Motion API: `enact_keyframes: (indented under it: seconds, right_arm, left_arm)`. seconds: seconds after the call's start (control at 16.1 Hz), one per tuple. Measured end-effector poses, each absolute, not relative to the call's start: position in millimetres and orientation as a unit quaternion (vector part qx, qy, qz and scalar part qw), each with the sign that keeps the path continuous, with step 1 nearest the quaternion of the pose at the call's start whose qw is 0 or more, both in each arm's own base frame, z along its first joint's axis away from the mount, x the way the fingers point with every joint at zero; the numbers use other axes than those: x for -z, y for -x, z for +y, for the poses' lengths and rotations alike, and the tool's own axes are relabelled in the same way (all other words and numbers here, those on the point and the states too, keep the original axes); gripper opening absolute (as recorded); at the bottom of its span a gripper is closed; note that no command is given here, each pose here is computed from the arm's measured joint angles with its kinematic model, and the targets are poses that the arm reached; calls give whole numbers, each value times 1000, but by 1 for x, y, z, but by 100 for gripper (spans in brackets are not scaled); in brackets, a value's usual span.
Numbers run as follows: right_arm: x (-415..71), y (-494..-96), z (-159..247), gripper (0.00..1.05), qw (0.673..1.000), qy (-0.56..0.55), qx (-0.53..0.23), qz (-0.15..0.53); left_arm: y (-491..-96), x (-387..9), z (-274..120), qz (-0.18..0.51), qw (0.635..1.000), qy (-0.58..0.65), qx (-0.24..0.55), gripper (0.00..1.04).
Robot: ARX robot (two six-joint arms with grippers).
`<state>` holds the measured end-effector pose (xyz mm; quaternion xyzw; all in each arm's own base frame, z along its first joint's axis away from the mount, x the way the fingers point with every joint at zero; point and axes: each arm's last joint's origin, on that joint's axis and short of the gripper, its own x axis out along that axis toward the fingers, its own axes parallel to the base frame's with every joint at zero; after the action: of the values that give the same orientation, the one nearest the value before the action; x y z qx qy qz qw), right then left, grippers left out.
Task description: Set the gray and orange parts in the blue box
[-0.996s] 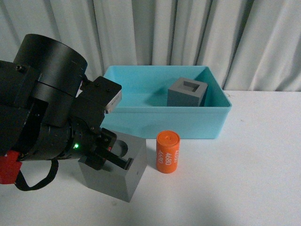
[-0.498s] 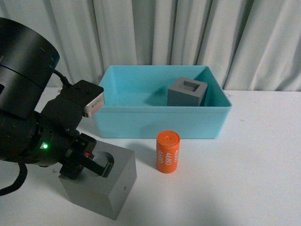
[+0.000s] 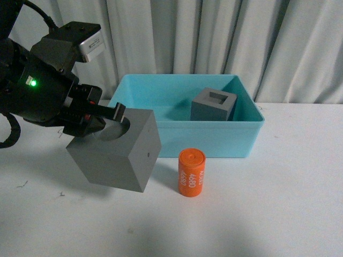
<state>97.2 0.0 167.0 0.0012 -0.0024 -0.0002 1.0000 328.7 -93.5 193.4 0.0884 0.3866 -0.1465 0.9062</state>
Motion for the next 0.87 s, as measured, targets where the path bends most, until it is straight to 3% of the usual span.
enact_keyframes:
  seconds: [0.44,0.87]
  right_arm:
    - [-167,-97,0,98,1000,-1,0,-2]
    - [-167,-97,0,98,1000,-1,0,-2]
  left_arm:
    - [-348,-285,-139,310,934,-29,178,17]
    - [-416,-272,-169,332,937,-29,104,17]
